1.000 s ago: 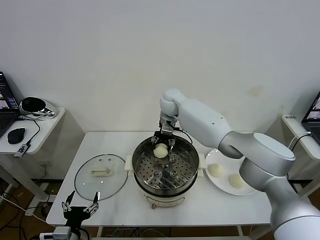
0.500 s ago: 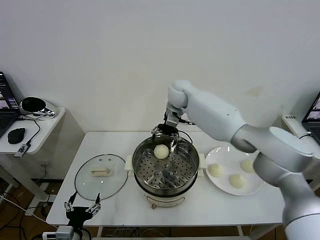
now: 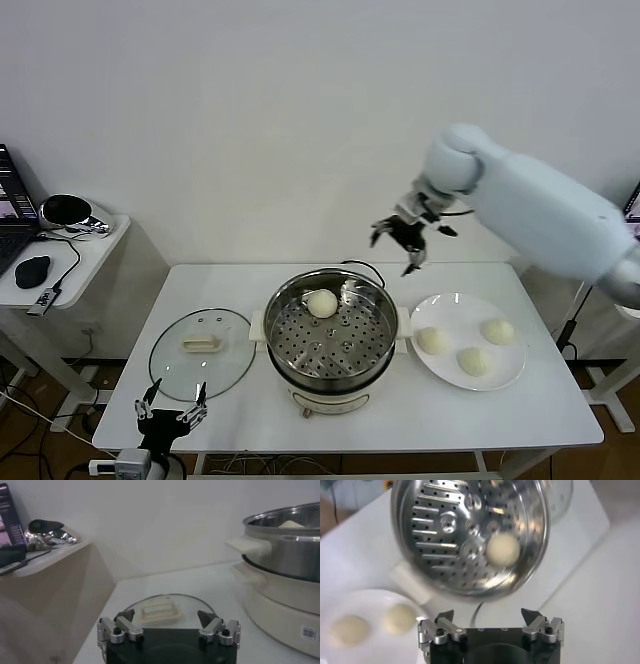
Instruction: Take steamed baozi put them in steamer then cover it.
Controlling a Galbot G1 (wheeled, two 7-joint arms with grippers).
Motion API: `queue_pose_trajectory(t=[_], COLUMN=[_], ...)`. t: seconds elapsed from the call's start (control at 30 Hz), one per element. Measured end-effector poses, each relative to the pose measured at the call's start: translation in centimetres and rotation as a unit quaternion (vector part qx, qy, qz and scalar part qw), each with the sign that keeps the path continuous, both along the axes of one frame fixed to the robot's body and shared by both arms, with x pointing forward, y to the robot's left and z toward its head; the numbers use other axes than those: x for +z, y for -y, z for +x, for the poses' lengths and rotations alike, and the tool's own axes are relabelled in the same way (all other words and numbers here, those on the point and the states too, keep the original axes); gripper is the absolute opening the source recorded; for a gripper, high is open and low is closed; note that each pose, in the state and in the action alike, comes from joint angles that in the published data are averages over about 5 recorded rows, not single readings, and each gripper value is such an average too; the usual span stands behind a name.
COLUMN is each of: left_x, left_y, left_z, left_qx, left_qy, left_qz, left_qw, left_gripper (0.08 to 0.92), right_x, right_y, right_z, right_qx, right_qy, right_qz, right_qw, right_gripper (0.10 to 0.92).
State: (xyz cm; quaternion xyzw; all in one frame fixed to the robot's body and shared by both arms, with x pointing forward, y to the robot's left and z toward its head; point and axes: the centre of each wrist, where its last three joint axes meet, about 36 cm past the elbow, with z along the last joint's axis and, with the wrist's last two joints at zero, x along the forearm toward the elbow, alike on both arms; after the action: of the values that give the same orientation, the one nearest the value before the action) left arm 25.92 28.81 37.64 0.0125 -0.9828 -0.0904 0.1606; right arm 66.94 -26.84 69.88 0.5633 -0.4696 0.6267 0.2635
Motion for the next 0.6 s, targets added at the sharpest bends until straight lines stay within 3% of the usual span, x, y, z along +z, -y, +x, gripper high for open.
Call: queue_pose_trajectory(t=[0.23,0.6], left_x=[0.0,-0.3], left_y=[0.3,-0.1], left_z=[-0.4,-0.8], left_qx=[0.0,0.003], left_qy=[-0.004,-0.012], left_qz=[-0.002,0.003], left_qw=[1.0,1.0], left_gripper=[0.823,0.823], right_x=[-3.2,-11.1], right_y=[3.9,5.4], right_z=[-1.4,-2.2], right_qx=[-0.099,-0.151], right_qy=[-0.009,-0.017], right_qz=[0.003,-0.002], right_qw=[0.995,0.988], right_gripper=[0.823,0.823])
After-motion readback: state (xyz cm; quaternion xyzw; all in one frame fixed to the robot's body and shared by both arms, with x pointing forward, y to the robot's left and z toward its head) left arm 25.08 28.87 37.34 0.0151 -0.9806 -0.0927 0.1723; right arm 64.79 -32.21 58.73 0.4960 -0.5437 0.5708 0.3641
